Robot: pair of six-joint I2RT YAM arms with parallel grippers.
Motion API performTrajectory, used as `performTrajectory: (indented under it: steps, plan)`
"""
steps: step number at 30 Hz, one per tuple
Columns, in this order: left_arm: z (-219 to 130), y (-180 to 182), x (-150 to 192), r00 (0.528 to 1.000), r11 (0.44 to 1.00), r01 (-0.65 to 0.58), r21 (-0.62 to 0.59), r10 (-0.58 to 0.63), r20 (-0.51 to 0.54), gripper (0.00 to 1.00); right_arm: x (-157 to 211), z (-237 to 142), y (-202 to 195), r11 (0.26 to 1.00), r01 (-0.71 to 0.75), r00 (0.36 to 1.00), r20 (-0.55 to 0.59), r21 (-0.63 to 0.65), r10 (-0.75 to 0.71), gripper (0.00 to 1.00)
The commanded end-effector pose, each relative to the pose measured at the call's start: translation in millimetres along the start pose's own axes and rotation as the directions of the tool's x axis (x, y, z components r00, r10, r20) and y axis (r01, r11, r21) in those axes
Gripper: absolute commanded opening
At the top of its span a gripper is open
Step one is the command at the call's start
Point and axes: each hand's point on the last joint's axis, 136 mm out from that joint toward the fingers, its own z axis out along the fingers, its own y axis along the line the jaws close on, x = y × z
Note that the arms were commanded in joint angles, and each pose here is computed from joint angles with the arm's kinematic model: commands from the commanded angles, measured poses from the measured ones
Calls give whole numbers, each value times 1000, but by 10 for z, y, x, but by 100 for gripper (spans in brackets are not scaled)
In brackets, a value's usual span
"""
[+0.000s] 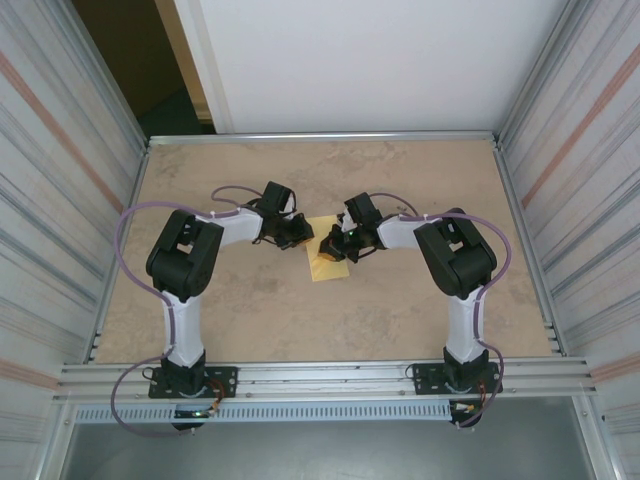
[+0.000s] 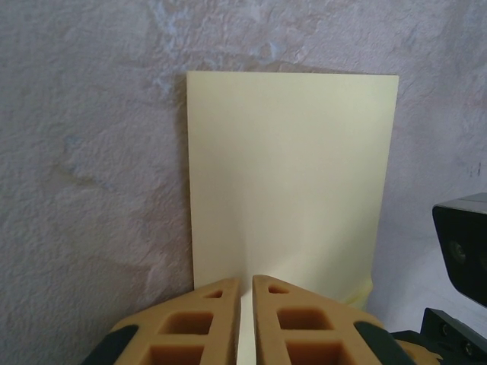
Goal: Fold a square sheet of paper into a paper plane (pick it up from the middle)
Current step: Fold the triangle a second time at the center of the table.
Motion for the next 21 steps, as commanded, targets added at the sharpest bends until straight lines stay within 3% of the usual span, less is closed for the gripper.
performTrajectory:
  steps: [1,21]
  plan:
    - [138,282,251,996,996,38,-79,-44,-75,13,-38,64,26,1000,1,1000,9,5,-1,0]
    - [157,319,275,995,995,46,-89,-53,-83,13,-63,69,23,1000,7,1000,21,-5,-7,0]
